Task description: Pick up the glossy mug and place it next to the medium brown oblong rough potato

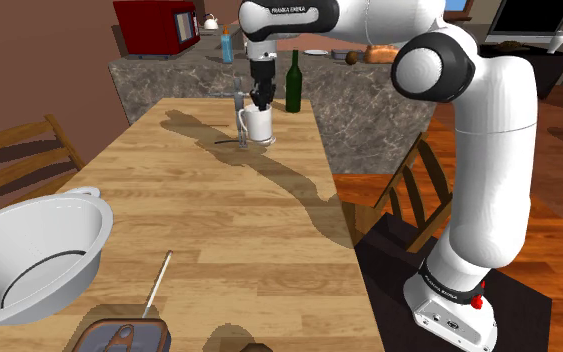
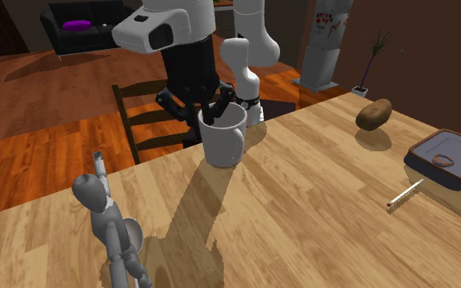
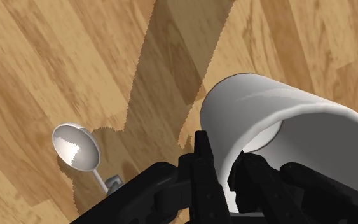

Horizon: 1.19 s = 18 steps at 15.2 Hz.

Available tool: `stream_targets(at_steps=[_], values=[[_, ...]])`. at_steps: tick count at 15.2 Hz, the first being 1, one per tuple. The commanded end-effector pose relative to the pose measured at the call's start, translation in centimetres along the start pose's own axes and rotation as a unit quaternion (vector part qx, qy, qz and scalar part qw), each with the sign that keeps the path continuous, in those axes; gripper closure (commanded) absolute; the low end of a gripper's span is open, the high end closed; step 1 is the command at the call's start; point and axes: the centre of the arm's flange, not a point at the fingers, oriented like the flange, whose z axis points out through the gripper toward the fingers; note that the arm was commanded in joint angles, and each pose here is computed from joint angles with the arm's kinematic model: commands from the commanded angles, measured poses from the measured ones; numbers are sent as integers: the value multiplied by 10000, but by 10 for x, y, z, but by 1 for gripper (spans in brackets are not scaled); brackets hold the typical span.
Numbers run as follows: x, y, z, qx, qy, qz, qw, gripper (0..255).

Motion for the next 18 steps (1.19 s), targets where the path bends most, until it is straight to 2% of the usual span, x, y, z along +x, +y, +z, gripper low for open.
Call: stream_targets(at_steps=[1,18], values=[[-1,0,-11,0,-2,0,10000,255],[-80,-210,6,0,-2,0,10000,255]])
